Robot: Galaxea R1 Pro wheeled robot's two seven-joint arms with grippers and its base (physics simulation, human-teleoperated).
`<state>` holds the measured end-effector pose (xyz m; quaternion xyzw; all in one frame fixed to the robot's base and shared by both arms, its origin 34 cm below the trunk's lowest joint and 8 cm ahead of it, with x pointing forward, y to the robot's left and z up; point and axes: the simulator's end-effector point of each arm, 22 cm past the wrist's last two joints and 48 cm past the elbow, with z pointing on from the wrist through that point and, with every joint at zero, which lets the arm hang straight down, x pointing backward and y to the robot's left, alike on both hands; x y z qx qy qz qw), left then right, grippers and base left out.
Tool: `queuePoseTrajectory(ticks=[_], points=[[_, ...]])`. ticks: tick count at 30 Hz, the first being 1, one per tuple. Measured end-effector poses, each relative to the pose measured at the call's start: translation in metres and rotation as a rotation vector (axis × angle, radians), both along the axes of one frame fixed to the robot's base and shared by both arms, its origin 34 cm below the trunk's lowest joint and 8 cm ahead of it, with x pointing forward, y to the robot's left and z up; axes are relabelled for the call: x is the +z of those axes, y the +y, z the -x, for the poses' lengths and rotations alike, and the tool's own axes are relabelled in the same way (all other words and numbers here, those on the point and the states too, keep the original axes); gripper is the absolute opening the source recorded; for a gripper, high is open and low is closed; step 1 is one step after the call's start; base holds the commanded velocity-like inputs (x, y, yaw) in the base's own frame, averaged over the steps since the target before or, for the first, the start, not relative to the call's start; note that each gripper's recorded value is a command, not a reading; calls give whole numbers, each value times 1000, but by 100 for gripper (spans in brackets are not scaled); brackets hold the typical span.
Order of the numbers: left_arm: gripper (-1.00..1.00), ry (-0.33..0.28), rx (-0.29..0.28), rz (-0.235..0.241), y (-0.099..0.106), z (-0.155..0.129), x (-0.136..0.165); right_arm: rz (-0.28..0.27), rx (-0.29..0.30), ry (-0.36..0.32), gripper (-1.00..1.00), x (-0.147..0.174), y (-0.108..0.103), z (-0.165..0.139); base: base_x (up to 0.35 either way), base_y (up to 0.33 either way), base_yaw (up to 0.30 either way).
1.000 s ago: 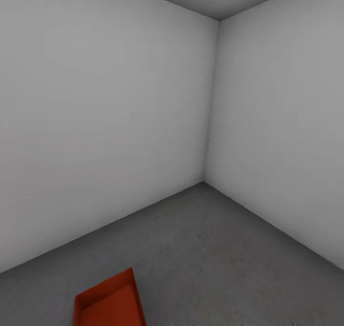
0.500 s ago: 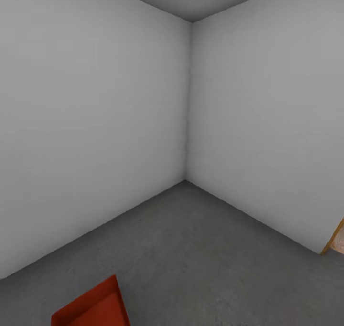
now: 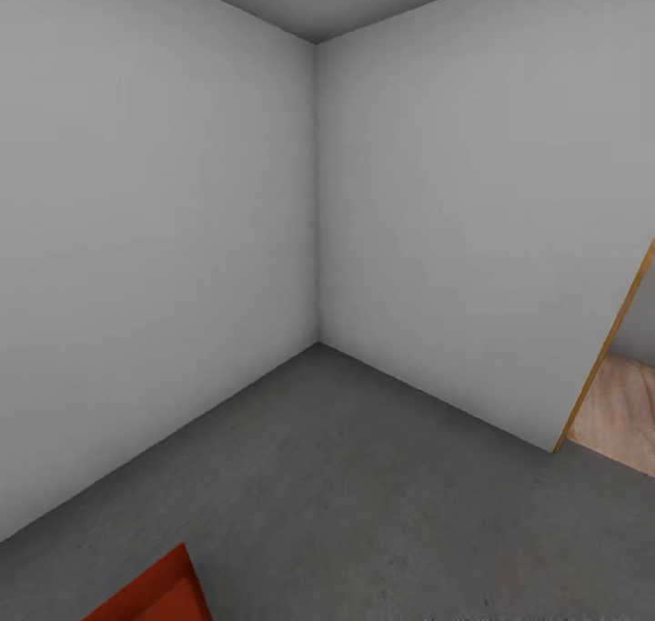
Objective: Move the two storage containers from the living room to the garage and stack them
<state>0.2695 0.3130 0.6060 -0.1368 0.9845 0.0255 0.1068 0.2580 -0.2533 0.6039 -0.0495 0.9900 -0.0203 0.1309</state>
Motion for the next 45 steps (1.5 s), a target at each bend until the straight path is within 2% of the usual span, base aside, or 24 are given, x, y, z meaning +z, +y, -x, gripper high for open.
queuePoseTrajectory(ticks=[45], points=[[100,0,0,0,0,0,0,0,1,0,100,0,1,0,0,0,-291]])
